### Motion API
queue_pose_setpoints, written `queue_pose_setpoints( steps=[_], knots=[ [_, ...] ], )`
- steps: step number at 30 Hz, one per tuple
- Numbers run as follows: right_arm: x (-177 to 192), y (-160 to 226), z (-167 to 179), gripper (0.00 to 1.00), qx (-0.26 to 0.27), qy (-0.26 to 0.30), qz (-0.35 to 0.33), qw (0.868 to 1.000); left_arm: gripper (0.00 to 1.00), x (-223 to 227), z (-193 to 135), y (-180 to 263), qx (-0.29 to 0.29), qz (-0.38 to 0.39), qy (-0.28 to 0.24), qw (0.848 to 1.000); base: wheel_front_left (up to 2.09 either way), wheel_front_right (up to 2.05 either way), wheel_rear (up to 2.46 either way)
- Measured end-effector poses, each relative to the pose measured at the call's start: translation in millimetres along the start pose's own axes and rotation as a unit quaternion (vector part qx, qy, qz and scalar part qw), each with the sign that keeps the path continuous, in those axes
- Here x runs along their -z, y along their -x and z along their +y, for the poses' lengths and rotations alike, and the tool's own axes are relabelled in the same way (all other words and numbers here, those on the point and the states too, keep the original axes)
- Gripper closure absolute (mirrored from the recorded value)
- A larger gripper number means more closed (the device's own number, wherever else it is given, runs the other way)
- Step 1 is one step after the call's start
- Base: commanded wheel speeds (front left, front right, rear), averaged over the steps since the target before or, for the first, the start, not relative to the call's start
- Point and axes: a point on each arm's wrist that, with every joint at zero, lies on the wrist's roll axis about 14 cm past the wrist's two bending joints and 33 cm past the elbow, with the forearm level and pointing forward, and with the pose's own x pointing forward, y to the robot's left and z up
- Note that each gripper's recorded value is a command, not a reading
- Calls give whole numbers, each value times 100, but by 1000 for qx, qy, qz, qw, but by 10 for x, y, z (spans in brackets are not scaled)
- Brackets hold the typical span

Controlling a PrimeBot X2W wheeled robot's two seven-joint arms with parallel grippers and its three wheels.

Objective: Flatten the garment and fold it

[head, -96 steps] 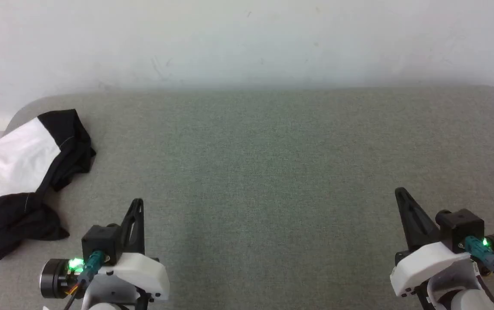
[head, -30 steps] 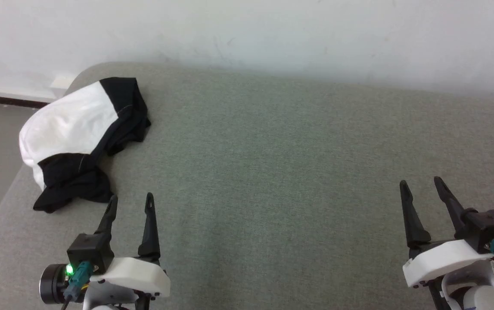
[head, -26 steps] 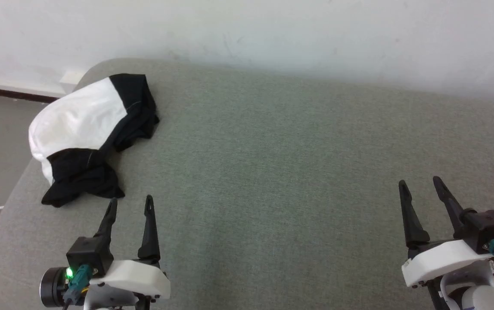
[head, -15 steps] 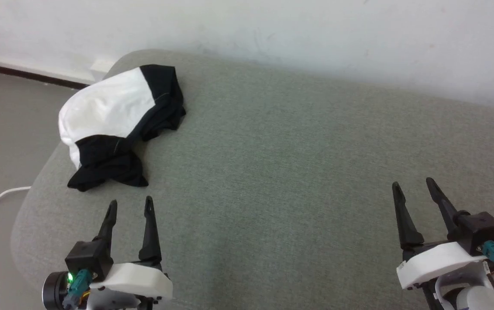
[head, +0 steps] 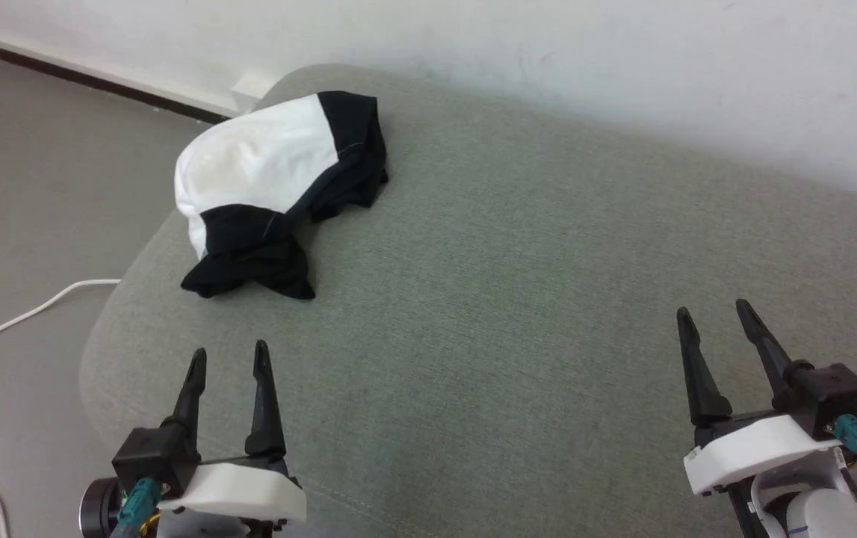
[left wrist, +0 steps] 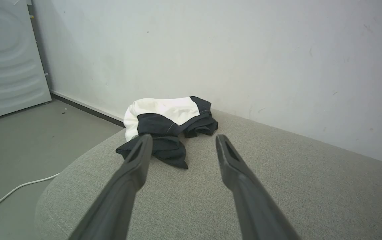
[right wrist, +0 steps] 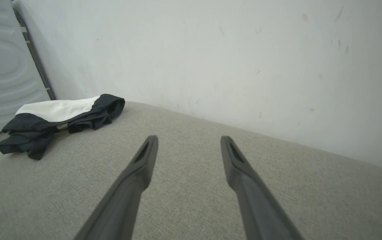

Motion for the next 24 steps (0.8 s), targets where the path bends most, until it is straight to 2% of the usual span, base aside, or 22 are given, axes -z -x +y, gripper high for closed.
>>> queue_pose_setpoints(
  steps=[24],
  knots=[
    [114, -259, 434, 0, -65, -17, -4, 998, 0, -53, 367, 289, -79, -13, 14, 997, 0, 0, 0]
  ],
)
